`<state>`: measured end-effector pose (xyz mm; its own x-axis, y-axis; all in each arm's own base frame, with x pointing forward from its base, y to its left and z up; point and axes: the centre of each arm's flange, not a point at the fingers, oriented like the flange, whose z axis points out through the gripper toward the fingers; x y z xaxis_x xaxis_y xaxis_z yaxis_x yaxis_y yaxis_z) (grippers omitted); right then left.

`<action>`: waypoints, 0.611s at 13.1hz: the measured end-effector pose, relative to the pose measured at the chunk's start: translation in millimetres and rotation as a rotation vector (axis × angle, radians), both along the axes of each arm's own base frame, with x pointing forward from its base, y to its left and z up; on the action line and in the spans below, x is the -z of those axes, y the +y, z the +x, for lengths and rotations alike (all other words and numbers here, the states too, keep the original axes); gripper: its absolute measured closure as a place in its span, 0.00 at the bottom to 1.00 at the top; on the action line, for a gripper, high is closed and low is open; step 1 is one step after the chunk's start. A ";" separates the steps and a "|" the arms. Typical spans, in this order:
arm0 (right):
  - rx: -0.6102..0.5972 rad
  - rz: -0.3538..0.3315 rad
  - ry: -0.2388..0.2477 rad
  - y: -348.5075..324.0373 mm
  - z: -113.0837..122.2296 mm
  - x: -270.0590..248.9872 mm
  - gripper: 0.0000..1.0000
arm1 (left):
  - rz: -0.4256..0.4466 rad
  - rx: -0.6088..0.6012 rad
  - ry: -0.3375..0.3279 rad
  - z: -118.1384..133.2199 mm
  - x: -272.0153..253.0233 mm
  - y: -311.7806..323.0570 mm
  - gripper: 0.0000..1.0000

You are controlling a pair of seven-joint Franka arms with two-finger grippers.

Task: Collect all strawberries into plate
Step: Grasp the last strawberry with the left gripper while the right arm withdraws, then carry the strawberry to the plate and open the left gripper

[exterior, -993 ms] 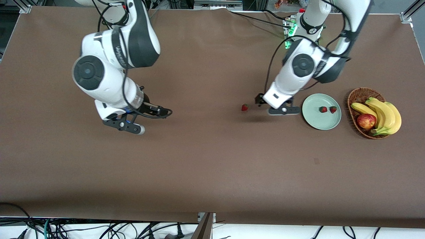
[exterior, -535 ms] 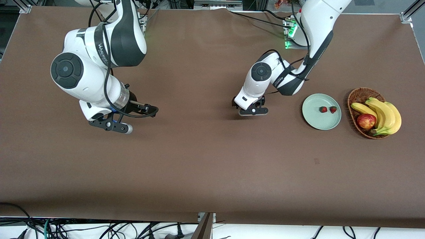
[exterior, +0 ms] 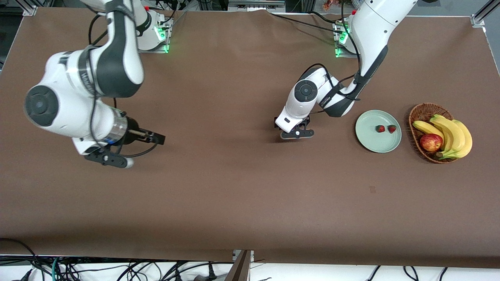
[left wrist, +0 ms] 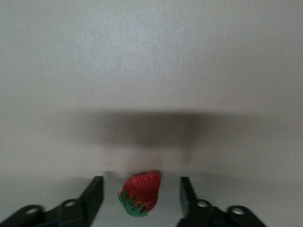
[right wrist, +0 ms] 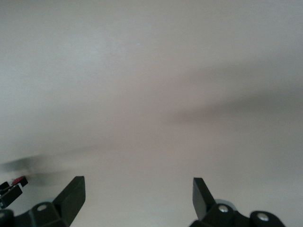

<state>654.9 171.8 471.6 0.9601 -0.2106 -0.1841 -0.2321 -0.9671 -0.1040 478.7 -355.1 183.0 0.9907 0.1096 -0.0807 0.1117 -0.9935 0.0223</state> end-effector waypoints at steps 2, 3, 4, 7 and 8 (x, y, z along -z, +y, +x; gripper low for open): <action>-0.012 0.007 0.015 -36.6 -5.8 -26.2 0.00 | 0.003 -0.008 0.006 -3.1 2.4 -2.8 0.56; -0.023 0.011 0.019 -49.9 -13.1 -44.1 0.00 | 0.003 -0.013 0.006 -3.2 2.2 -3.3 0.67; -0.038 0.015 0.018 -61.0 -21.9 -61.9 0.00 | 0.005 -0.016 0.008 -3.0 1.9 -3.4 0.68; -0.067 0.013 -0.004 -94.5 -60.5 -109.2 0.00 | 0.045 -0.041 0.017 17.0 -17.7 1.7 0.68; -0.075 0.003 -0.010 -102.6 -74.6 -119.1 0.00 | 0.059 -0.061 0.011 32.5 -35.6 5.3 0.68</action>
